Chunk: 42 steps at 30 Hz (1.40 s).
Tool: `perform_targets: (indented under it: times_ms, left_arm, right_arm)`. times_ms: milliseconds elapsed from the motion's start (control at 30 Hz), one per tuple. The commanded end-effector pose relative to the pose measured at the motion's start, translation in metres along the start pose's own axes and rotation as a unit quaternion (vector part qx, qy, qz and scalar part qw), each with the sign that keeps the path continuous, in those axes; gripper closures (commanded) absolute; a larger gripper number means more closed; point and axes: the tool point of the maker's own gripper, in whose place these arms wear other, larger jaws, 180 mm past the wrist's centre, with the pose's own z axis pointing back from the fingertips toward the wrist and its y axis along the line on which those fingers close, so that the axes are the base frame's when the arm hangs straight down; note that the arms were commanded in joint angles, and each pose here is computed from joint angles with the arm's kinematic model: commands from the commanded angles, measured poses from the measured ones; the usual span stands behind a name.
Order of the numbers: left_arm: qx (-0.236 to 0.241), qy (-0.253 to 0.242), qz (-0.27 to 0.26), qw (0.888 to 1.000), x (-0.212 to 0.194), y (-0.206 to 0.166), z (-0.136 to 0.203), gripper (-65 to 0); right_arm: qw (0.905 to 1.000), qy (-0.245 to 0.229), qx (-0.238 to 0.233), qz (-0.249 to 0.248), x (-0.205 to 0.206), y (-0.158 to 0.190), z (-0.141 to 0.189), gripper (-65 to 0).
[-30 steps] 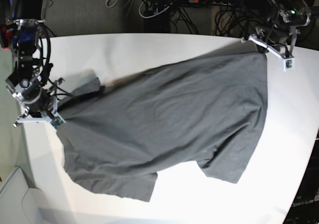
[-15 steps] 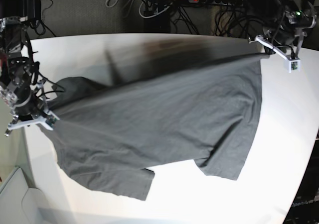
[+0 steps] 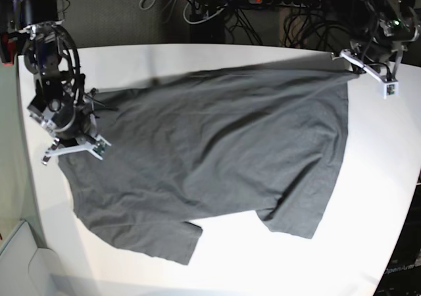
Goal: Layout the t-shirt on the table in an organized manner, then fold the t-shirt properly
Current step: 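Pull the shirt apart with both grippers, spreading it flat again, then release the shirt corners and raise both grippers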
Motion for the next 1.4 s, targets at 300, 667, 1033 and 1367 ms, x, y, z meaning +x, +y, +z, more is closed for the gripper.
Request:
perform_targets:
  times_ms: [300, 667, 1033, 1367]
  left_arm:
    - [0.004, -0.015, -0.002, 1.000, 0.007, 0.003, 0.004, -0.6]
    - [0.003, -0.021, -0.001, 1.000, 0.013, 0.001, 0.003, -0.5]
    - [0.002, -0.028, 0.000, 1.000, 0.019, 0.001, 0.002, -0.5]
    - [0.002, -0.033, 0.000, 0.999, 0.023, 0.001, 0.002, -0.5]
  right_arm:
    - [0.9979, -0.024, -0.051, -0.031, 0.030, -0.037, 0.004, -15.7]
    - [0.9957, -0.035, -0.082, -0.022, 0.037, -0.041, 0.024, -40.5]
    - [0.9983, 0.021, 0.010, -0.054, -0.005, 0.024, -0.013, 0.0]
    - [0.9933, 0.021, 0.038, -0.107, -0.024, 0.043, -0.028, 0.0]
